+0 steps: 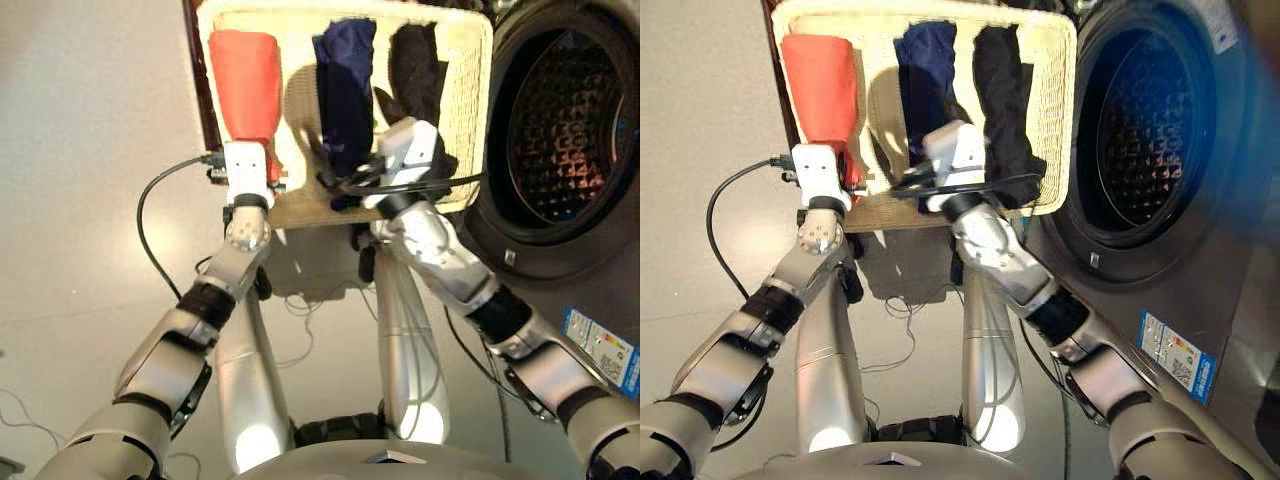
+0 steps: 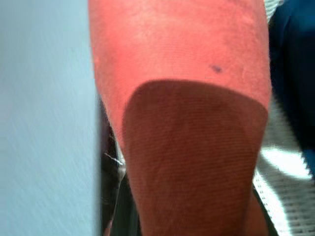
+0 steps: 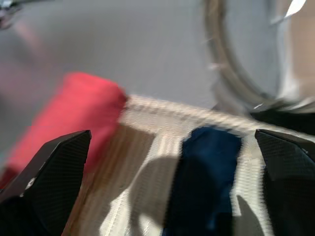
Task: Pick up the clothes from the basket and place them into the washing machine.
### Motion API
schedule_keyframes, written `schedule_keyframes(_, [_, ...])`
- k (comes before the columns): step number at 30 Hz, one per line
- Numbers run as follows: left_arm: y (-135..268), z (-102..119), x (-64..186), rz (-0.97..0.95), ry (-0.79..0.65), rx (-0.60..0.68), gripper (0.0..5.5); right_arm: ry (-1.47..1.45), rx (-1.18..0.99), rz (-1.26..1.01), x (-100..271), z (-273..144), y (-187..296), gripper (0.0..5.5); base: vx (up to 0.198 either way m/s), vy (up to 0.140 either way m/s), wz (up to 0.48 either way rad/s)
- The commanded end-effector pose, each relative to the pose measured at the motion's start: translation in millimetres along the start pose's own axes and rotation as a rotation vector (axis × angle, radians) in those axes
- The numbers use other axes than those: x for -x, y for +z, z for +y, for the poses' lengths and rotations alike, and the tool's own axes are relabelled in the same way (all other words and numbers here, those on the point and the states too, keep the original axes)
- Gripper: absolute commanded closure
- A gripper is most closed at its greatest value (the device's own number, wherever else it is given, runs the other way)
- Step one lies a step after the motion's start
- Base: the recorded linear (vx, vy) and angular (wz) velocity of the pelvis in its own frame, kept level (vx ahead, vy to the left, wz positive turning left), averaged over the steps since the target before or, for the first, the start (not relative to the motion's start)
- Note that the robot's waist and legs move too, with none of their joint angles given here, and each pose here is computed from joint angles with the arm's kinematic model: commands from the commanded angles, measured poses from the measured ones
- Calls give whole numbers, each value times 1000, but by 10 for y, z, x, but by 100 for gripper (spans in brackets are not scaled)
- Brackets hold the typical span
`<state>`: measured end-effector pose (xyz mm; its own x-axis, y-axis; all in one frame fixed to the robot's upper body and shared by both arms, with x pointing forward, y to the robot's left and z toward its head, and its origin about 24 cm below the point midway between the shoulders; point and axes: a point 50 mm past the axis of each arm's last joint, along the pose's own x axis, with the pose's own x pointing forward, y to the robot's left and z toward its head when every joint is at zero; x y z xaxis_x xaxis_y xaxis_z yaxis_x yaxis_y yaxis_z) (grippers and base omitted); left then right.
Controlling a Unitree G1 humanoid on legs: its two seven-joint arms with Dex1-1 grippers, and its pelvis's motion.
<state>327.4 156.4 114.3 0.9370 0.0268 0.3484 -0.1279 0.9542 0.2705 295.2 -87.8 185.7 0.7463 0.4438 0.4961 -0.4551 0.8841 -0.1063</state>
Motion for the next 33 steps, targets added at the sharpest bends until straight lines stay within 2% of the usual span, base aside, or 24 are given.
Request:
schedule_keyframes(1, [535,33,20,-310,-74,-52,550,89,-147,-195,-15,29,425,0,51,9,73])
schedule_keyframes(6, [741,12,154,-439,-178,-113,550,102,-215,-133,43,-45,358,0,76,-13,38])
schedule_keyframes(9, [976,-49,250,-586,-299,-219,550,173,-271,-78,6,-15,347,0,65,-29,43])
schedule_keyframes(11, [994,-69,268,-606,-323,-238,550,194,-278,-69,-2,7,352,0,0,0,0])
schedule_keyframes(12, [1100,-120,302,-687,-401,-322,550,236,-284,-55,-35,43,368,0,54,-17,63])
schedule_keyframes(16, [1190,-198,343,-764,-486,-375,550,345,-312,-50,-110,191,435,0,14,-6,16])
schedule_keyframes(23, [1229,-198,352,-797,-530,-406,550,559,-255,-116,-280,462,757,0,0,0,0])
schedule_keyframes(33, [1298,-236,389,-862,-572,-449,550,687,-245,-131,-370,674,875,0,0,0,0])
